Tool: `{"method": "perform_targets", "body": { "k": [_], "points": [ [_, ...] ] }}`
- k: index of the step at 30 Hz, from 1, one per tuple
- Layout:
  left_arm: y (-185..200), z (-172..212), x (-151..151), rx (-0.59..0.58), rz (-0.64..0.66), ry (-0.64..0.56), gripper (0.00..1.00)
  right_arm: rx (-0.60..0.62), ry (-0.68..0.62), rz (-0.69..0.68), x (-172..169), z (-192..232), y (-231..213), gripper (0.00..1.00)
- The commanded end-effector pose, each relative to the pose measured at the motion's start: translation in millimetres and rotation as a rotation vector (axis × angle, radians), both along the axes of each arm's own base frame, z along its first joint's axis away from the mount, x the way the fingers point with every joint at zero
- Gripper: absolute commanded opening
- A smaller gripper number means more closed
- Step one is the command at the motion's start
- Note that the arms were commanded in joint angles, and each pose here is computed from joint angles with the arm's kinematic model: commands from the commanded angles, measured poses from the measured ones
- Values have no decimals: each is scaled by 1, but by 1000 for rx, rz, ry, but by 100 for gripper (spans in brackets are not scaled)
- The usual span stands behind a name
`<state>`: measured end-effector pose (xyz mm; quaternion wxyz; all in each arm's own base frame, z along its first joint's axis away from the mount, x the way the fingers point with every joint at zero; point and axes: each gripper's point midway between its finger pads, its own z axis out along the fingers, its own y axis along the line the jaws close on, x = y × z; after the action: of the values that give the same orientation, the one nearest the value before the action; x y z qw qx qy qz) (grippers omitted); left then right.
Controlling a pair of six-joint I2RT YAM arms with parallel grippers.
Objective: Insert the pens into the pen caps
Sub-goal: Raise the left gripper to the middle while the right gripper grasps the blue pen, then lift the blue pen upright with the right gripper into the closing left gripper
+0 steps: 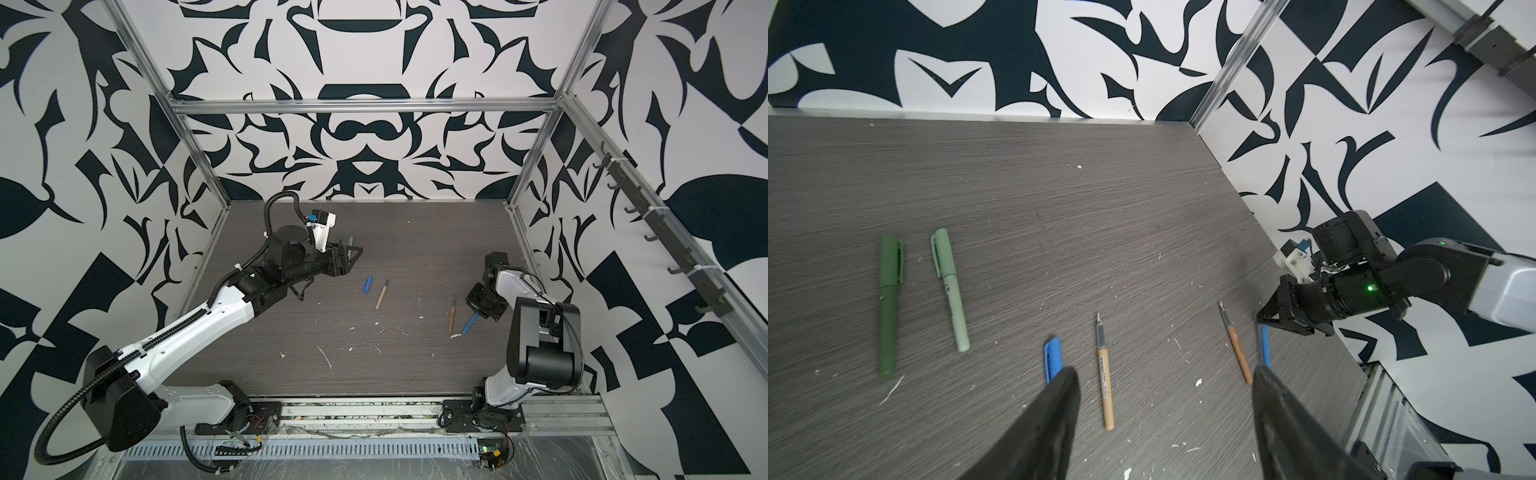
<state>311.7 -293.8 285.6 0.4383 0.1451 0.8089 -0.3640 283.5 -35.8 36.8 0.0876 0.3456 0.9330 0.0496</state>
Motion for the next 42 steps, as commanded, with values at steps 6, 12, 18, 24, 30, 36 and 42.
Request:
{"method": "perform_targets", "body": {
  "k": [6, 12, 18, 24, 30, 36, 42],
  "points": [
    [0, 22, -9, -86, -44, -132, 71, 21, -332, 121, 35, 87, 43, 4],
    [-23, 11, -19, -94, -215, -125, 76, 12, -630, 329, 55, 178, 128, 4],
    [-38, 5, -23, -236, -383, -8, 73, 64, -888, 455, 54, 254, 188, 4],
    [-56, -4, -34, -291, -561, 108, 64, 90, -1020, 515, 46, 294, 224, 4],
    [-59, 2, -42, -308, -622, 105, 62, 153, -1049, 560, 38, 309, 251, 4],
    [-59, 6, -46, -329, -650, 101, 58, 177, -1057, 593, 35, 312, 267, 4],
    [-64, 1, -48, -330, -666, 122, 54, 219, -1059, 608, 33, 312, 280, 4]
  ]
}}
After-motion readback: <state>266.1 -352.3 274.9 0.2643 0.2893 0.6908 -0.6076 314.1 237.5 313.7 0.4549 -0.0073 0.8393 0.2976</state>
